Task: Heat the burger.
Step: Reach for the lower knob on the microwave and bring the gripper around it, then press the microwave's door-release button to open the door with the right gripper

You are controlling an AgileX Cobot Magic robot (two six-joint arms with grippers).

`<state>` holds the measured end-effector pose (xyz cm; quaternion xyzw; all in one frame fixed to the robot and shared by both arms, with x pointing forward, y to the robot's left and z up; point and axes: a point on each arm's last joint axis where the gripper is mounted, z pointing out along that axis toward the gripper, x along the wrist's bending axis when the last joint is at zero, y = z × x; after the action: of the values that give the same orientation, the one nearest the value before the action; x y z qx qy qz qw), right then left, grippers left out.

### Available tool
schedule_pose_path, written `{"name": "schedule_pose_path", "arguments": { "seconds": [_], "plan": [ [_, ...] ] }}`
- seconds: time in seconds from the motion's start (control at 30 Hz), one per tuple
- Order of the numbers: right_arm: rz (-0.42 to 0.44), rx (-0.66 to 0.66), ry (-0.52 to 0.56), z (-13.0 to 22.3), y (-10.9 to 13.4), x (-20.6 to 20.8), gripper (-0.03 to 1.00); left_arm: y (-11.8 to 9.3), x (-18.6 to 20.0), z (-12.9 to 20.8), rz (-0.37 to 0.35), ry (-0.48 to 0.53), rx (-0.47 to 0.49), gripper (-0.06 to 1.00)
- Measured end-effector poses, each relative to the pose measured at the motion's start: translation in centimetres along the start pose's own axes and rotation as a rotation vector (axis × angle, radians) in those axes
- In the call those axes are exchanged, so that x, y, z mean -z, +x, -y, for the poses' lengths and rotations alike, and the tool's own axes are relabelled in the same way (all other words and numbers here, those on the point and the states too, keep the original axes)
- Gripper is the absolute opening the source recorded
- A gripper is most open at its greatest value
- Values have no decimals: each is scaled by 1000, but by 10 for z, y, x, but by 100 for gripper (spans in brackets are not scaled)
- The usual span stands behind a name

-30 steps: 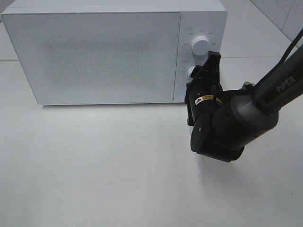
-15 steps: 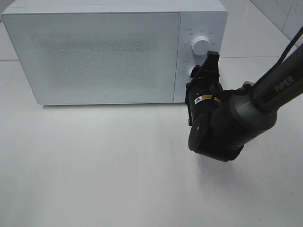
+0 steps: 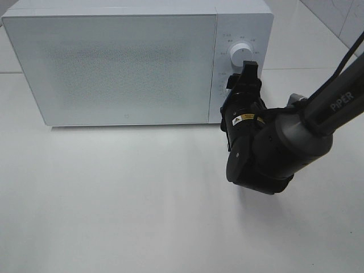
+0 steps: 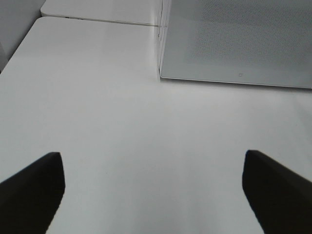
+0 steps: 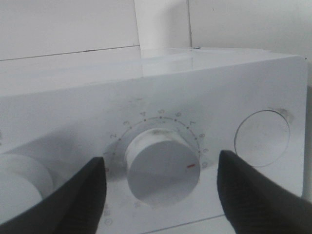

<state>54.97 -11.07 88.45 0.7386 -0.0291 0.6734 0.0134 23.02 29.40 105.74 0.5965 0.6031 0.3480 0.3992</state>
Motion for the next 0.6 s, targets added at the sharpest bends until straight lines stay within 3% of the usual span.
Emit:
{"name": "schedule_pose_path", "arguments": {
  "seconds": [0.4,0.6],
  "plan": [
    [-6,137,84,-13,15,25,62,0,0,0,0,0,0,90],
    [94,242,128,-25,18,42,62,0,0,0,0,0,0,90]
  ]
}}
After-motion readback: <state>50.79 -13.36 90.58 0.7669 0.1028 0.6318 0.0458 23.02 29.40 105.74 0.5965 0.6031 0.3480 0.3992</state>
